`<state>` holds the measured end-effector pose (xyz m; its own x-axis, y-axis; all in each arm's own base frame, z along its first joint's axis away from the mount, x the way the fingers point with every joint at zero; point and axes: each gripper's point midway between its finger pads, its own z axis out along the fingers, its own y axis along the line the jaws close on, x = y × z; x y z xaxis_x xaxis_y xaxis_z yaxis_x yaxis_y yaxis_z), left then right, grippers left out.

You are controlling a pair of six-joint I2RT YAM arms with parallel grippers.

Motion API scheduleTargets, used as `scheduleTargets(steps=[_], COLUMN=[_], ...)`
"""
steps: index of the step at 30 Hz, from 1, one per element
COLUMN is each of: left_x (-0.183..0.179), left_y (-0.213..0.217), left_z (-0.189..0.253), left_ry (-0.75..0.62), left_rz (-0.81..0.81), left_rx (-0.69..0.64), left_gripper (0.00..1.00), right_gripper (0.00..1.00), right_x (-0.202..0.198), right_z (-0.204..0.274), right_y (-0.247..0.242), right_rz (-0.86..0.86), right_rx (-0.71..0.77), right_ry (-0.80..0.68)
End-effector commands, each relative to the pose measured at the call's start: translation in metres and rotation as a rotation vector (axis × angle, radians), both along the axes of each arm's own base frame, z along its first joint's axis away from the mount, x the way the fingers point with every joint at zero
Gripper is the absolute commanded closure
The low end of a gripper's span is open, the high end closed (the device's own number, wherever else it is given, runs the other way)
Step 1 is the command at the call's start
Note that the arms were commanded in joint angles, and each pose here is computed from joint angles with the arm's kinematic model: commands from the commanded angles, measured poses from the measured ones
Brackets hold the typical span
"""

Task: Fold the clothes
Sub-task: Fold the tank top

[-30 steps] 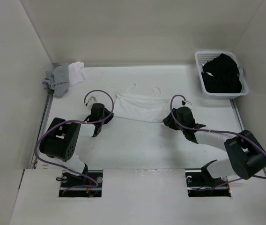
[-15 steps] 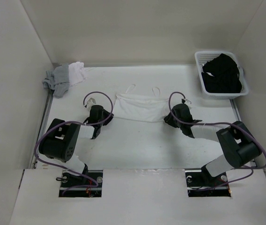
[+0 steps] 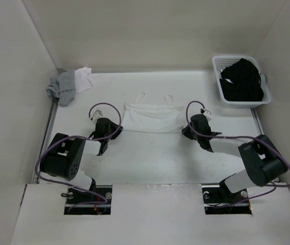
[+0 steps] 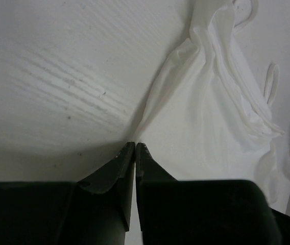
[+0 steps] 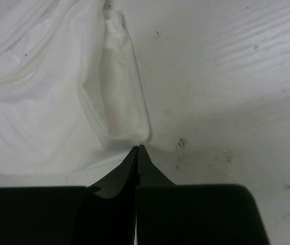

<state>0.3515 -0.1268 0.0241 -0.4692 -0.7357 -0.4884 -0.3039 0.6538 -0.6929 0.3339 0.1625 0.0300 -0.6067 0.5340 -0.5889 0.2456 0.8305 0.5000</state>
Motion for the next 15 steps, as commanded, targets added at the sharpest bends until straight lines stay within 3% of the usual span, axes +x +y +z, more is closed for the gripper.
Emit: scheduleTargets(steps=[1,8,15], left_x=[-0.012,-0.043,-0.103], left_y=[0.002,0.007,0.027], left_z=[0.020,0.131,0.226], left_ry=[-0.040,-0.249,-0.409], left_rz=[-0.011,-0.022,-0.014], left_rx=[-0.027,-0.045,0.001], left_gripper=[1.00,1.00,1.00], right_gripper=[1.00,1.00,1.00], right_x=[-0.005,-0.066,-0.139], right_z=[0.039,0.100,0.184], right_y=[0.002,-0.003,-0.020], right_rz=[-0.001,0.093,0.153], right_rx=[0.043,0.062,0.134], right_ry=[-0.134,-0.229,-0.350])
